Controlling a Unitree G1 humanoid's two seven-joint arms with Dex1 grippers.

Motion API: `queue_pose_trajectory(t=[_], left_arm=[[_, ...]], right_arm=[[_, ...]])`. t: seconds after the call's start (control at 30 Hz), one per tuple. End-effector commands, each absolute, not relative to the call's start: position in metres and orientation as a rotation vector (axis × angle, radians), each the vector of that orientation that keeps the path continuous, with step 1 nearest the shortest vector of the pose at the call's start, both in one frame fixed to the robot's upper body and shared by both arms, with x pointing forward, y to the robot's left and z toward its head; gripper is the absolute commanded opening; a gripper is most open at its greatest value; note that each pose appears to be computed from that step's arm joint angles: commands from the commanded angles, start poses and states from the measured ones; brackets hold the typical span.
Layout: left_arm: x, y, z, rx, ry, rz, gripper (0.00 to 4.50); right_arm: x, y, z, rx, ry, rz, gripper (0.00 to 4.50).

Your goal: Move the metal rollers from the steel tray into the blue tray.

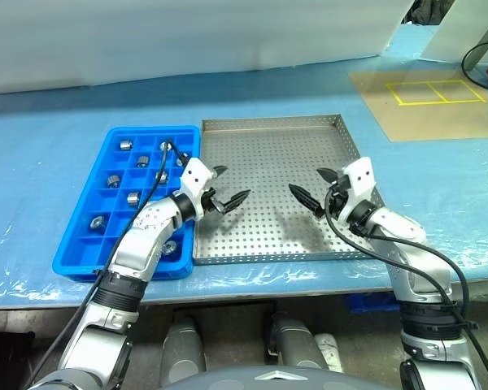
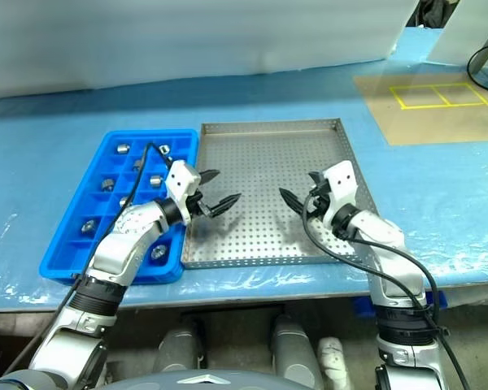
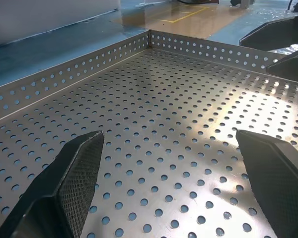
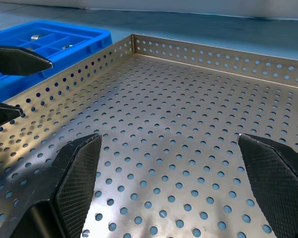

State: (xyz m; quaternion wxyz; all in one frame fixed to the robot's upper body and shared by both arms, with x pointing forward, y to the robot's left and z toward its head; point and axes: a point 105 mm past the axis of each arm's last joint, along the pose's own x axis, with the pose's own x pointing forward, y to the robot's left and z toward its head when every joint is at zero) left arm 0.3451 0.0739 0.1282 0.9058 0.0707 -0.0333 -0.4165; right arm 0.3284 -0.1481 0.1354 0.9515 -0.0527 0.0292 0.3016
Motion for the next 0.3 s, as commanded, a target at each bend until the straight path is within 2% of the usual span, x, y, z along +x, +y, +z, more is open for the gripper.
queue_pose_trajectory(t=[0.03, 0.3], left_arm=[[0.3414, 0.0691, 0.1420, 0.178, -0.140, -0.875, 4.47], [0.3386, 0.0709, 0.1443, 0.175, -0.163, -0.841, 4.47]], right_arm=[[0.3245, -0.1373, 0.1485, -0.122, 0.000, 0.665, 4.50], [0.3272, -0.1274, 0.1475, -0.134, 0.005, 0.703, 4.50]])
